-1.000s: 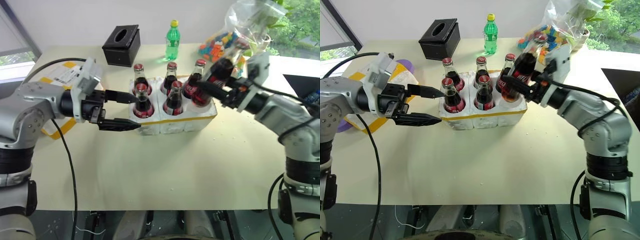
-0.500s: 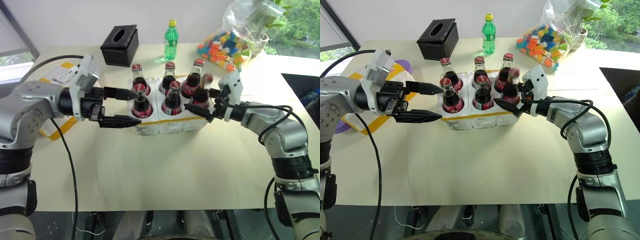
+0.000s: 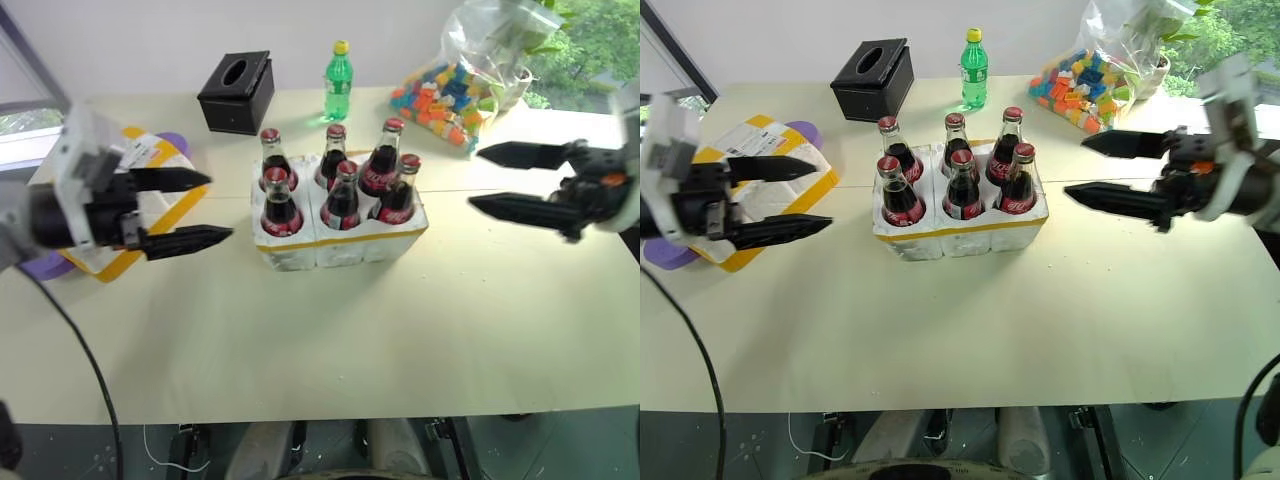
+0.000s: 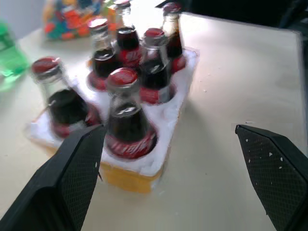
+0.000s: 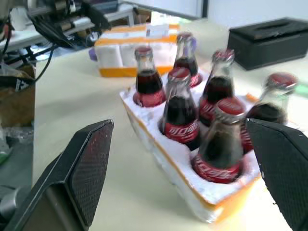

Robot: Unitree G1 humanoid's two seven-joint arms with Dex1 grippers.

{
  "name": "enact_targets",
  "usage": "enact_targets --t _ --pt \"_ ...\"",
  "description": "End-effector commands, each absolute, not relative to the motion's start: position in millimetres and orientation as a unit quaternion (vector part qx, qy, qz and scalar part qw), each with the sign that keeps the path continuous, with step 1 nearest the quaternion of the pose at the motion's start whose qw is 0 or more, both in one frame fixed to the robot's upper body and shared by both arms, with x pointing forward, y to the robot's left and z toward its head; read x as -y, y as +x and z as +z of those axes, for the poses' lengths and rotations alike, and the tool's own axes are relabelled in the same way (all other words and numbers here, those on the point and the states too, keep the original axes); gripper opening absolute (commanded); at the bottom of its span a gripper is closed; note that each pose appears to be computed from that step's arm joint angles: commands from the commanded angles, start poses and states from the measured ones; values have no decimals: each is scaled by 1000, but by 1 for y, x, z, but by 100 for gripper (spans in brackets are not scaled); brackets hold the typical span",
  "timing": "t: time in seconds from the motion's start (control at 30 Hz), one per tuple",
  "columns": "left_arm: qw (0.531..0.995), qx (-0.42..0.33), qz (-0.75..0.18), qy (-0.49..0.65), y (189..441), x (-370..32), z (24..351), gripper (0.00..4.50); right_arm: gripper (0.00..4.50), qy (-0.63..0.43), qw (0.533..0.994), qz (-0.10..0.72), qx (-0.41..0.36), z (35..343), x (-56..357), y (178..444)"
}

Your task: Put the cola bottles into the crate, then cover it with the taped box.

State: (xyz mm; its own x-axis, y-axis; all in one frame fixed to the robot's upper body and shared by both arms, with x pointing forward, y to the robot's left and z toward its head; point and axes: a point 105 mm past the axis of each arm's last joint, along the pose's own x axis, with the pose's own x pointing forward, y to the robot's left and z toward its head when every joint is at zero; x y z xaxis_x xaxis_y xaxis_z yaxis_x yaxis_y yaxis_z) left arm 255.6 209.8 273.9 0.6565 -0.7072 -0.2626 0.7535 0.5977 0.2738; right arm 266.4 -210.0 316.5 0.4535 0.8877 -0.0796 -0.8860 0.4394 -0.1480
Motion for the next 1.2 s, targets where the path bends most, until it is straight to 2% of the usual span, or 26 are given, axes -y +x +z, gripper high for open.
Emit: enact_targets --t 0.03,0.1,0.17,0.23,0.33,0.57,0.83,1.0,1.17,1.2 --pt "928 -83 -249 263 253 -254 279 450 449 -83 835 543 33 331 208 262" --pt "920 -151 -138 333 245 -293 259 450 449 -81 835 543 36 328 205 269" --pt "881 -223 -60 412 230 -327 235 450 449 -80 834 546 29 322 203 273" --pt "850 -272 -21 451 216 -348 216 450 449 -80 826 558 30 320 199 273" --pt "815 -302 13 494 211 -365 200 450 449 -85 828 552 42 320 197 280" --pt "765 -289 65 571 240 -394 162 450 449 -72 831 549 55 327 194 281" --pt "756 -239 74 605 283 -411 136 450 449 -59 846 525 75 341 200 275" --pt "744 -227 72 624 299 -415 127 450 449 -76 839 536 55 332 198 262" --pt "745 -232 69 621 304 -419 120 450 449 -90 838 536 43 327 198 256" --pt "747 -231 67 620 305 -419 119 425 450 -87 840 534 45 328 199 256"
